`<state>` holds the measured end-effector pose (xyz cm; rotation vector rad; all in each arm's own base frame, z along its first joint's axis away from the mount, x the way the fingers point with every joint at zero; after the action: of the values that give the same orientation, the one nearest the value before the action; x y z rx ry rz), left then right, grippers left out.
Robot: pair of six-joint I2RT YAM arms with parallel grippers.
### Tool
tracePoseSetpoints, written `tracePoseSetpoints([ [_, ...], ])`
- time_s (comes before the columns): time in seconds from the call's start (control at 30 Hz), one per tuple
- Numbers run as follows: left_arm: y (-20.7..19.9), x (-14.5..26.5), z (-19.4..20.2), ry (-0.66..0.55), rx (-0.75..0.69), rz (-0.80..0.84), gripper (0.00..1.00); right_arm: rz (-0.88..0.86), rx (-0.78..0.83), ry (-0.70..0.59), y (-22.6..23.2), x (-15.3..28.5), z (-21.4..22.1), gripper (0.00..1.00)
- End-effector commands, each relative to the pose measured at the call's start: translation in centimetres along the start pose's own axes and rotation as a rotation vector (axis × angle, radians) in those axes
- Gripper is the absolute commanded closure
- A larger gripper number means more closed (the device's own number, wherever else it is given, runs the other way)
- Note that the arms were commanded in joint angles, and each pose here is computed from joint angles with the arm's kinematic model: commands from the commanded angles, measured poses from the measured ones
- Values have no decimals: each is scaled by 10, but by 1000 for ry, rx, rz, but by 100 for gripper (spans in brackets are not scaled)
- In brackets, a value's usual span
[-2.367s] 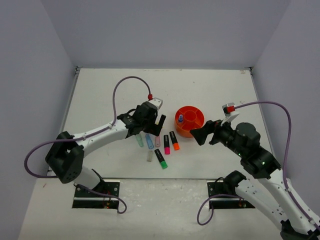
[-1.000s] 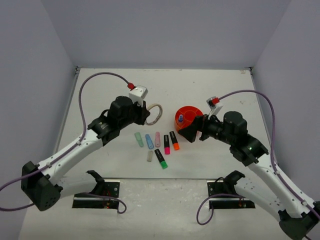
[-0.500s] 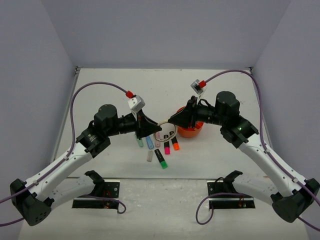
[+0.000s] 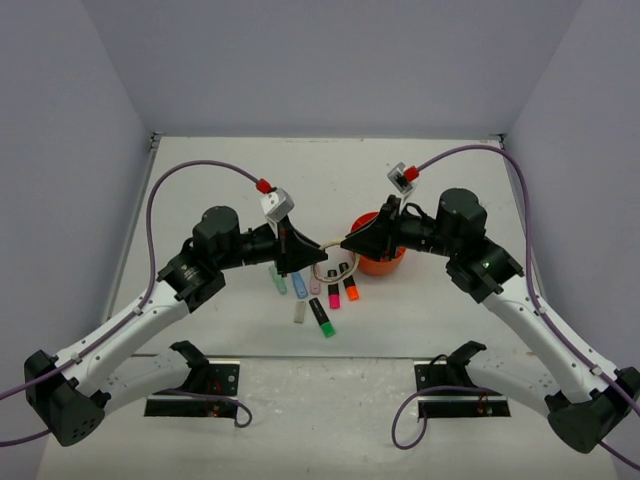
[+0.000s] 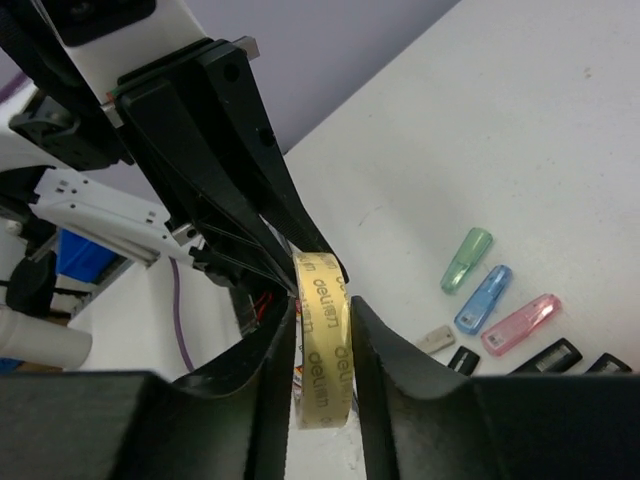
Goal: Sort the stationery into containers
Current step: Place the stationery in the storage box.
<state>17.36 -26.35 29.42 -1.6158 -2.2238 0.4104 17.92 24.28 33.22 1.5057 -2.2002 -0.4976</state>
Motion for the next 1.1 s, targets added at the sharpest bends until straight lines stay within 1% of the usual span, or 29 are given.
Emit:
tracePoseSetpoints([
  [0.0, -11, 2, -37, -100, -47, 4, 100, -13, 23, 14, 2, 3, 4, 42],
  [0.03, -11, 3, -38, -100, -48, 5, 100, -13, 20, 20, 1, 3, 6, 42],
  [0.1, -14, 4, -38, -99, -50, 16, 100, -19, 18, 28, 2, 2, 7, 52],
  [0.13, -15, 4, -38, -98, -51, 20, 100, -22, 19, 29, 2, 2, 7, 64],
  [0.17, -15, 4, -38, -96, -51, 24, 100, -25, 20, 27, 3, 2, 6, 81],
  [0.2, -15, 4, -38, -95, -53, 25, 100, -24, 22, 24, 4, 3, 5, 95],
  [0.23, -15, 4, -38, -95, -52, 23, 100, -20, 24, 19, 3, 3, 4, 98],
  [0.27, -14, 4, -38, -94, -51, 17, 95, -12, 26, 13, 3, 3, 3, 100],
  [0.3, -13, 4, -37, -94, -49, 7, 84, 4, 25, 4, 1, 4, 1, 100],
  [0.33, -10, 4, -38, -98, -46, -10, 65, 20, 24, -5, -1, 4, -1, 100],
  [0.37, -7, 5, -39, -107, -42, -40, 21, 45, 24, -19, -4, 5, -4, 100],
  [0.4, -1, 7, -38, -105, -29, -85, 0, 77, 23, -33, -8, 7, -7, 100],
  [0.5, 38, 24, -36, -79, 39, -411, 0, 355, 14, -107, -47, 18, -22, 100],
  [0.53, 51, 30, -39, -102, 48, -514, 0, 453, 18, -141, -60, 24, -30, 100],
  [0.57, 63, 41, -37, -92, 70, -632, 0, 571, 12, -153, -76, 33, -32, 100],
  [0.63, 89, 87, -38, -127, 97, -973, 0, 927, -18, -208, -120, 63, -47, 100],
  [0.67, 91, 100, -36, -121, 94, -1037, 0, 1072, -40, -223, -138, 80, -49, 100],
  [0.7, 91, 112, -36, -130, 84, -1088, 0, 1158, -61, -233, -150, 89, -51, 100],
  [0.77, 91, 125, -33, -124, 66, -1134, 0, 1241, -94, -263, -164, 96, -54, 100],
  [0.83, 90, 136, -27, -115, 52, -1156, 0, 1294, -120, -323, -173, 98, -61, 100],
  [0.9, 91, 138, -20, -99, 40, -1158, 0, 1288, -72, -312, -182, 90, -65, 100],
  [0.97, 92, 136, -10, -54, 25, -1133, 0, 1323, 15, -264, -193, 89, -70, 100],
  [1.03, 93, 130, 2, -11, 23, -1092, 0, 1325, 58, -215, -208, 91, -73, 100],
  [1.07, 93, 129, 6, 3, 16, -1080, 0, 1296, 64, -195, -212, 91, -73, 100],
])
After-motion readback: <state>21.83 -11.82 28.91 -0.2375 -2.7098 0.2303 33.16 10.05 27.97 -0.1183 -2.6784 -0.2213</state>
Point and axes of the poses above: each gripper's point midway between its finger pads, its own x axis back along the fingers, its own y axis along the line the jaws close on, z = x × y, the point moved 3 cm from there along x, back along the fingers, and after that the axes turned 2 degrees about x, right-handed, at the moved point
